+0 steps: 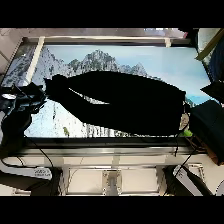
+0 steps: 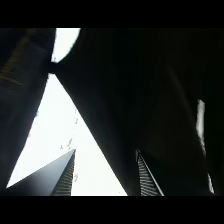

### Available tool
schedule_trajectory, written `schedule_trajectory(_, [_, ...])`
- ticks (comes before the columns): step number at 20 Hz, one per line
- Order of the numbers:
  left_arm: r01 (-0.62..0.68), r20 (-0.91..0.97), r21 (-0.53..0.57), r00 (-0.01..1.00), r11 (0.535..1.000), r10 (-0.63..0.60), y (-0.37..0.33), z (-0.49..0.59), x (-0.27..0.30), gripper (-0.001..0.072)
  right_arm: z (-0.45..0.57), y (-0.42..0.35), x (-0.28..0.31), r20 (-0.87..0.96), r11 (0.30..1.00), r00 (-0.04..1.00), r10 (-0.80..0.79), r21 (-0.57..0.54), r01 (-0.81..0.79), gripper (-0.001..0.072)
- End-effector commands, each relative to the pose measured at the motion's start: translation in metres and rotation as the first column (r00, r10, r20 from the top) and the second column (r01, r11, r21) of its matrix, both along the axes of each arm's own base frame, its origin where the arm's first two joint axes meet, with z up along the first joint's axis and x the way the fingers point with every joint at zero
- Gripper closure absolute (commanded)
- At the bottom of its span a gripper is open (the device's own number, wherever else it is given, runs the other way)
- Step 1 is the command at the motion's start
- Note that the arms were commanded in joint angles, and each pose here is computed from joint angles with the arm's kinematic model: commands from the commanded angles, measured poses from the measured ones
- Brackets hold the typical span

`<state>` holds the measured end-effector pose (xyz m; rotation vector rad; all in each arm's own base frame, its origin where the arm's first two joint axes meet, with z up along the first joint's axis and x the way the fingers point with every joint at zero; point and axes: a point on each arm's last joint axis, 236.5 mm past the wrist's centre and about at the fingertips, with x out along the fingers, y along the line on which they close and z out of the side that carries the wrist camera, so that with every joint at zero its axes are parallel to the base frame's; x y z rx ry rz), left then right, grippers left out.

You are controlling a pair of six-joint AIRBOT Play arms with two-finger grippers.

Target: Fold the clothes and pants, and hang the long-sleeved shirts on hangers.

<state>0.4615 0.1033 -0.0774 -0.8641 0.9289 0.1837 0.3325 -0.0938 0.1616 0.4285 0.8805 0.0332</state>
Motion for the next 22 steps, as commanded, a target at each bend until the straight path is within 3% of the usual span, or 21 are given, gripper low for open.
schedule_trajectory(1, [-0.109,0.01,0.001,0.994,0.994,0.109,0.017,-0.007,0.007,0.0293,0.0,-0.001,0.001,0.005,1.0,1.0,-0.004,-0.004,0.004,0.0262])
schedule_trajectory(5, [-0.237,0.069,-0.029,0.969,0.971,0.239,0.026,-0.008,0.029,0.0294,0.001,-0.002,0.002,0.006,1.0,1.0,-0.006,-0.004,0.006,0.0262])
schedule_trajectory(10, [-0.284,0.04,-0.059,0.957,0.957,0.287,0.025,-0.032,0.033,0.0316,0.0,-0.001,0.001,0.005,1.0,1.0,-0.006,-0.004,0.006,0.0261])
schedule_trajectory(12, [-0.306,0.063,-0.053,0.949,0.951,0.309,0.032,-0.026,0.038,0.0536,0.0,-0.001,0.001,0.002,1.0,1.0,-0.003,-0.002,0.003,0.0262])
schedule_trajectory(13, [-0.298,0.077,-0.05,0.95,0.953,0.302,0.033,-0.02,0.042,0.0699,0.0,0.0,0.0,-0.001,1.0,1.0,-0.001,-0.001,0.001,0.0262])
schedule_trajectory(17, [-0.163,0.122,-0.099,0.977,0.982,0.174,0.014,0.022,0.057,0.07,-0.007,0.006,-0.019,-0.064,0.998,0.996,0.054,-0.024,-0.055,0.0262])
schedule_trajectory(20, [-0.028,0.2,-0.008,0.979,1.0,0.029,0.013,0.077,0.046,0.07,-0.02,-0.026,-0.062,-0.165,0.98,0.985,-0.044,-0.197,0.011,0.0261])
schedule_trajectory(22, [0.044,0.174,0.112,0.983,0.993,-0.063,0.024,0.101,0.019,0.07,-0.042,-0.027,-0.091,-0.189,0.982,0.975,-0.118,-0.17,0.086,0.0261])
